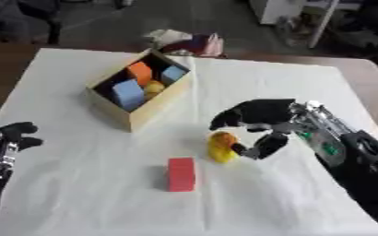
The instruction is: Pick up objects on the table and place them in the box.
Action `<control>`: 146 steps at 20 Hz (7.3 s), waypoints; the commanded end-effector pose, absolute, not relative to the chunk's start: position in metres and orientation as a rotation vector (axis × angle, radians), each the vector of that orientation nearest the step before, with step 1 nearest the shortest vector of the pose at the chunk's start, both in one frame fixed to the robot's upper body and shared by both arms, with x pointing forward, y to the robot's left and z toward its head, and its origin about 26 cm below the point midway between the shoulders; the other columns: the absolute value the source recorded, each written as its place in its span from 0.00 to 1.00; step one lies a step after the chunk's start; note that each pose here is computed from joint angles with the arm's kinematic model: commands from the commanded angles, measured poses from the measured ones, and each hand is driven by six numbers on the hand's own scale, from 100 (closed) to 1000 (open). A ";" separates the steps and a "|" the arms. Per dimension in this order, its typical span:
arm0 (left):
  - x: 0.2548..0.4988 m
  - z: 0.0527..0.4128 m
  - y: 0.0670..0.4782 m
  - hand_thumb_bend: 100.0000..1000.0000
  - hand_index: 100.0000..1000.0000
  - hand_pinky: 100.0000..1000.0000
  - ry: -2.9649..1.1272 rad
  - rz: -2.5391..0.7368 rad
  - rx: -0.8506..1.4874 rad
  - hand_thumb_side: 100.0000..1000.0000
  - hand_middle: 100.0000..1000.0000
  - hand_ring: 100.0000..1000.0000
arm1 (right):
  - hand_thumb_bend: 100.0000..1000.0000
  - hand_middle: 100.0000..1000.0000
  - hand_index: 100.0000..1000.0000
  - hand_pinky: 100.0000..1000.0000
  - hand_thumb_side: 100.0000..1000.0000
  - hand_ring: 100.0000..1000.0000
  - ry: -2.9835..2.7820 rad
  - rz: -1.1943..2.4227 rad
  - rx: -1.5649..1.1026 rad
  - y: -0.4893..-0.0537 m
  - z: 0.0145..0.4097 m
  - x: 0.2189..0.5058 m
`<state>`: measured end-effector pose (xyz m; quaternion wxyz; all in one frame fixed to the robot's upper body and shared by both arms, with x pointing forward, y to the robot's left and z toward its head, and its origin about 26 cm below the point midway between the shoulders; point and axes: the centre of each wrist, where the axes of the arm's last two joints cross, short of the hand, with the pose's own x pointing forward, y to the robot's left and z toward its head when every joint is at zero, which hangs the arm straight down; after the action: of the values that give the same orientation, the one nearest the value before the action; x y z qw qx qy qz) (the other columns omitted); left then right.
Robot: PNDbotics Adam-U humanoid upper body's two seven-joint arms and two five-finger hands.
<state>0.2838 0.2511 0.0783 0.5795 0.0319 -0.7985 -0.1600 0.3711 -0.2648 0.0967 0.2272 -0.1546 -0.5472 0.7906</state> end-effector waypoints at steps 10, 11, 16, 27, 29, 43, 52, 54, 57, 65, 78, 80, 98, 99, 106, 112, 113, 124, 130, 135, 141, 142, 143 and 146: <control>0.285 0.084 0.252 0.00 0.73 0.79 -1.886 -0.393 0.080 0.70 0.65 0.61 | 0.00 0.50 0.65 0.56 0.02 0.50 -1.491 2.262 -0.455 -0.260 0.093 0.383; 0.285 0.084 0.253 0.00 0.73 0.79 -1.886 -0.393 0.081 0.70 0.65 0.61 | 0.00 0.42 0.58 0.52 0.01 0.43 -1.532 2.234 -0.479 -0.260 0.095 0.383; 0.284 0.084 0.253 0.00 0.73 0.79 -1.885 -0.392 0.080 0.70 0.65 0.61 | 0.00 0.34 0.50 0.43 0.00 0.35 -1.757 2.026 -0.542 -0.257 0.116 0.393; 0.283 0.082 0.248 0.00 0.73 0.79 -1.883 -0.389 0.049 0.69 0.65 0.61 | 0.00 0.32 0.49 0.39 0.00 0.32 -1.914 1.737 -0.517 -0.212 0.182 0.458; 0.283 0.082 0.246 0.00 0.73 0.79 -1.884 -0.391 0.036 0.69 0.65 0.61 | 0.00 0.32 0.50 0.41 0.00 0.34 -1.892 1.709 -0.516 -0.196 0.177 0.469; 0.287 0.087 0.234 0.00 0.73 0.79 -1.900 -0.422 -0.033 0.70 0.65 0.62 | 0.00 0.43 0.62 0.47 0.00 0.43 -1.879 1.355 -1.011 -0.145 0.133 0.485; 0.287 0.087 0.234 0.00 0.73 0.79 -1.900 -0.421 -0.030 0.70 0.65 0.62 | 0.00 0.92 0.98 0.80 0.43 0.86 -1.750 1.575 -1.031 -0.144 0.122 0.484; 0.288 0.087 0.235 0.00 0.73 0.79 -1.900 -0.420 -0.028 0.70 0.65 0.62 | 0.00 0.94 0.99 0.81 0.46 0.88 -1.758 1.574 -1.042 -0.146 0.125 0.483; 0.288 0.087 0.236 0.00 0.73 0.79 -1.899 -0.417 -0.022 0.70 0.65 0.62 | 0.00 0.94 0.99 0.79 0.41 0.86 -1.834 1.528 -1.036 -0.150 0.137 0.483; 0.287 0.086 0.241 0.00 0.73 0.79 -1.896 -0.406 0.013 0.70 0.65 0.62 | 0.00 0.87 0.97 0.72 0.19 0.78 -2.108 1.375 -0.879 -0.178 0.194 0.465; 0.286 0.087 0.254 0.00 0.73 0.79 -1.898 -0.375 0.093 0.69 0.65 0.62 | 0.00 0.93 1.00 0.80 0.46 0.85 -1.906 2.084 -0.327 -0.238 0.191 0.361; 0.286 0.087 0.254 0.00 0.73 0.79 -1.897 -0.377 0.094 0.69 0.65 0.62 | 0.00 0.93 1.00 0.81 0.55 0.86 -1.791 2.213 -0.232 -0.235 0.179 0.353; 0.287 0.086 0.252 0.00 0.73 0.79 -1.888 -0.388 0.085 0.71 0.66 0.63 | 0.10 0.99 1.00 0.90 0.40 0.95 -1.329 2.735 -0.360 -0.208 0.130 0.368; 0.287 0.086 0.252 0.00 0.73 0.79 -1.888 -0.389 0.085 0.71 0.66 0.63 | 0.10 0.99 1.00 0.90 0.40 0.95 -1.330 2.742 -0.366 -0.208 0.129 0.368; 0.287 0.086 0.253 0.00 0.73 0.79 -1.887 -0.396 0.086 0.71 0.66 0.63 | 0.18 0.99 1.00 0.91 0.36 0.96 -1.301 2.832 -0.408 -0.211 0.131 0.365; 0.288 0.087 0.252 0.00 0.73 0.79 -1.889 -0.403 0.082 0.71 0.66 0.63 | 0.27 1.00 1.00 0.92 0.24 0.97 -1.259 2.966 -0.431 -0.199 0.141 0.358; 0.288 0.087 0.252 0.00 0.73 0.79 -1.889 -0.403 0.082 0.71 0.66 0.63 | 0.27 1.00 1.00 0.92 0.23 0.97 -1.255 2.984 -0.434 -0.196 0.142 0.358; 0.288 0.088 0.249 0.00 0.73 0.79 -1.895 -0.406 0.070 0.71 0.66 0.63 | 0.28 0.99 1.00 0.93 0.16 0.98 -1.256 3.095 -0.425 -0.173 0.150 0.355; 0.288 0.088 0.248 0.00 0.73 0.79 -1.897 -0.405 0.069 0.71 0.66 0.63 | 0.27 0.99 1.00 0.93 0.16 0.98 -1.236 3.107 -0.405 -0.170 0.144 0.356; 0.288 0.088 0.248 0.00 0.73 0.79 -1.897 -0.404 0.067 0.71 0.66 0.63 | 0.27 0.98 1.00 0.93 0.17 0.97 -1.213 3.118 -0.397 -0.169 0.137 0.356; 0.289 0.088 0.248 0.00 0.73 0.79 -1.899 -0.402 0.066 0.71 0.66 0.63 | 0.25 0.94 1.00 0.92 0.17 0.95 -1.189 3.115 -0.390 -0.170 0.127 0.358; 0.289 0.088 0.247 0.00 0.73 0.79 -1.899 -0.402 0.065 0.71 0.66 0.63 | 0.24 0.93 1.00 0.91 0.17 0.95 -1.188 3.112 -0.389 -0.170 0.126 0.359; 0.289 0.089 0.247 0.00 0.73 0.79 -1.899 -0.402 0.065 0.71 0.66 0.63 | 0.24 0.93 1.00 0.91 0.17 0.95 -1.189 3.110 -0.387 -0.171 0.124 0.359; 0.289 0.088 0.247 0.00 0.73 0.79 -1.899 -0.401 0.065 0.71 0.66 0.63 | 0.21 0.90 0.97 0.90 0.12 0.93 -1.212 3.090 -0.379 -0.173 0.121 0.361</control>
<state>0.2873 0.2477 0.0815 0.5752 0.0253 -0.8008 -0.1650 0.3576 -0.1699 0.1151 -0.0343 -0.1467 -0.4546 0.8779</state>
